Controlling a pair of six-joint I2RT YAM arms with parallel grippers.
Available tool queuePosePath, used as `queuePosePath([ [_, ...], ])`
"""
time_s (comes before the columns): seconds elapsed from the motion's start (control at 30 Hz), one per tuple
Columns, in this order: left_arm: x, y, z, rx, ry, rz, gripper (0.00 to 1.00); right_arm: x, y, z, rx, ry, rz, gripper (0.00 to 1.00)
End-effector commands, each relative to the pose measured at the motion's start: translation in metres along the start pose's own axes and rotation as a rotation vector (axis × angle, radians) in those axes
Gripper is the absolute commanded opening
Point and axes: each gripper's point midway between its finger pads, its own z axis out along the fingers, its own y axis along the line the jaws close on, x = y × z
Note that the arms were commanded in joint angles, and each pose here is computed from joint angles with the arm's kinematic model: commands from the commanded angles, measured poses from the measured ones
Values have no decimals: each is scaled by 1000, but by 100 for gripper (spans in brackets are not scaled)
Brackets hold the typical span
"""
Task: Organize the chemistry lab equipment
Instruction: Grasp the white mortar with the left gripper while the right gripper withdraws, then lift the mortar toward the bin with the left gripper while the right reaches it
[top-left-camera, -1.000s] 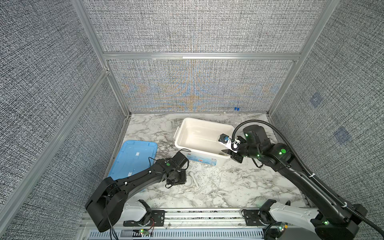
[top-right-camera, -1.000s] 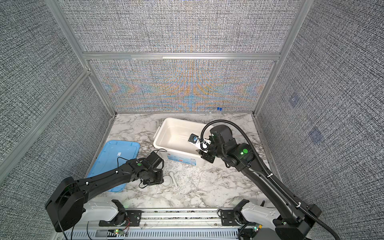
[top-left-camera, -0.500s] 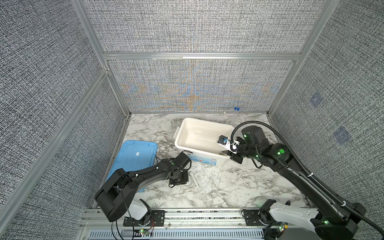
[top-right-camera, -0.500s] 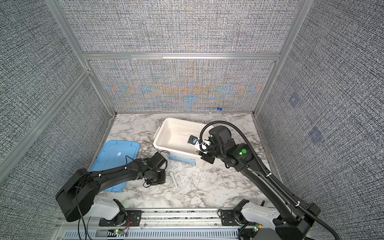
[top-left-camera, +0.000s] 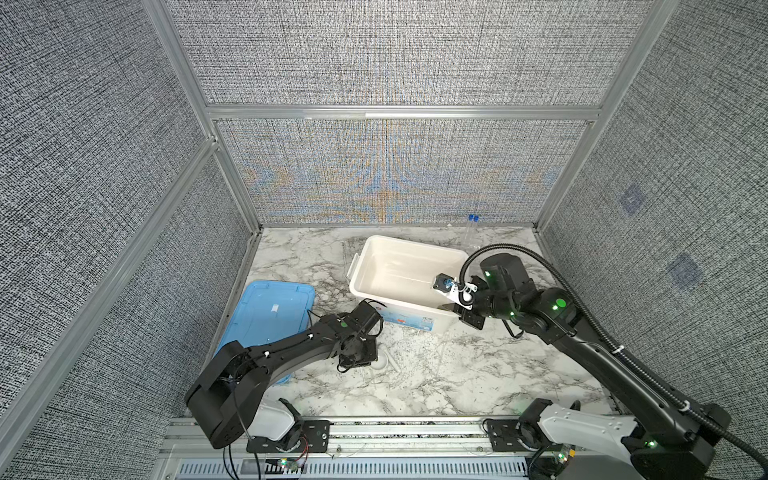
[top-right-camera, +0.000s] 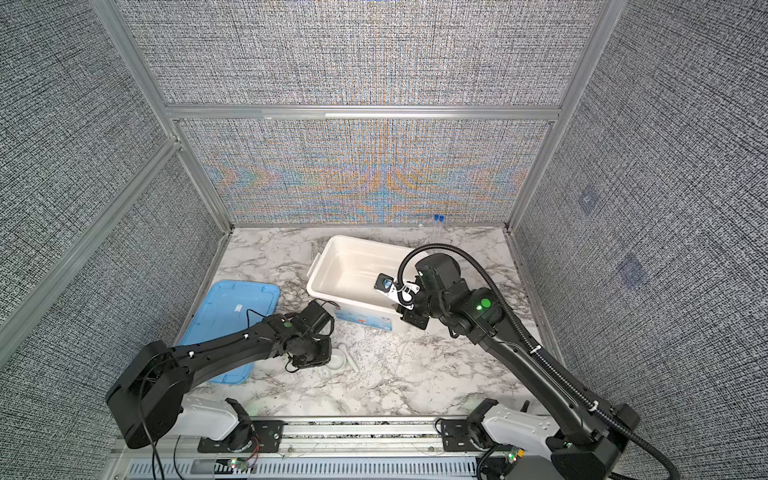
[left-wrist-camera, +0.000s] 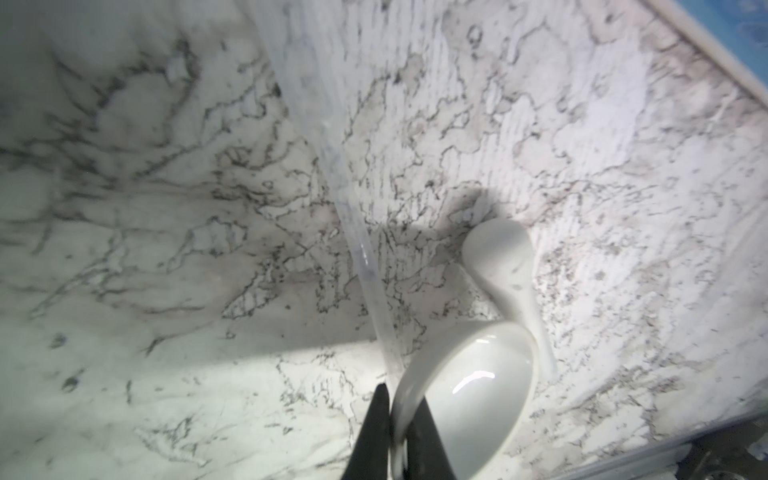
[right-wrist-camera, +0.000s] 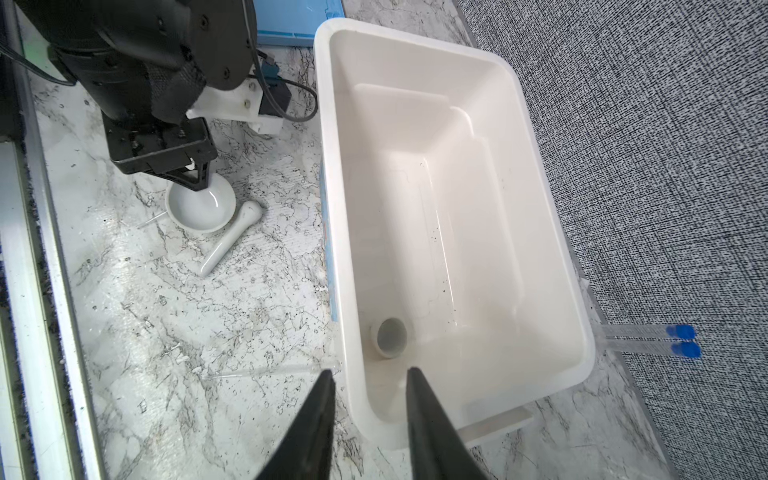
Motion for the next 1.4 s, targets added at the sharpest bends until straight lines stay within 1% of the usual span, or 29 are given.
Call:
queuePosePath([
  [0.0,-2,0,-6,2,-17,11,11,-1,-1,2,5,-2,7,33],
  [0.17,-5,-13,-22,43,-28,31,6,-5,-7,1,28,1,28,33],
  [0.23,-11,-19,-41,45,-57,61,6,-6,-16,-3,72,7,62,33],
  [0.33,-23,-31,-85,35,-117,132,6,-11,-36,-15,183,-15,129,34],
  [0.43,-39,-43,-137,26,-211,209,5,-20,-53,-32,273,-70,193,38],
  [0.5,-53,-55,-164,43,-278,268,5,-22,-59,-41,304,-107,250,44],
  [0.57,-68,-67,-187,52,-327,308,4,-23,-60,-43,297,-131,304,49],
  [0.63,-85,-75,-200,45,-351,326,4,-24,-59,-39,277,-141,359,56],
  [0.67,-95,-81,-203,42,-360,340,4,-24,-61,-36,273,-145,412,59],
  [0.73,-111,-90,-204,33,-389,344,3,-29,-64,-30,249,-154,588,60],
  [0.77,-119,-95,-203,35,-405,344,3,-30,-62,-25,215,-147,692,60],
  [0.8,-127,-98,-200,37,-414,344,3,-35,-59,-19,167,-139,789,60],
  [0.83,-132,-102,-198,46,-419,339,3,-40,-55,-14,116,-131,861,60],
  [0.9,-139,-112,-192,81,-409,337,3,-57,-40,-3,-43,-128,964,60],
  [1.0,-142,-123,-184,123,-390,339,3,-73,-25,14,-199,-127,1065,57],
  [1.1,-144,-129,-178,154,-380,323,3,-75,-20,28,-242,-94,1134,54],
  [1.17,-142,-134,-177,185,-368,317,3,-79,-16,35,-282,-93,1159,53],
  [1.23,-140,-140,-174,220,-353,323,3,-78,-14,43,-299,-85,1187,52],
  [1.3,-139,-144,-170,246,-349,327,3,-74,-13,52,-297,-63,1207,47],
  [1.37,-138,-143,-169,251,-344,319,3,-68,-16,58,-267,-39,1218,45],
])
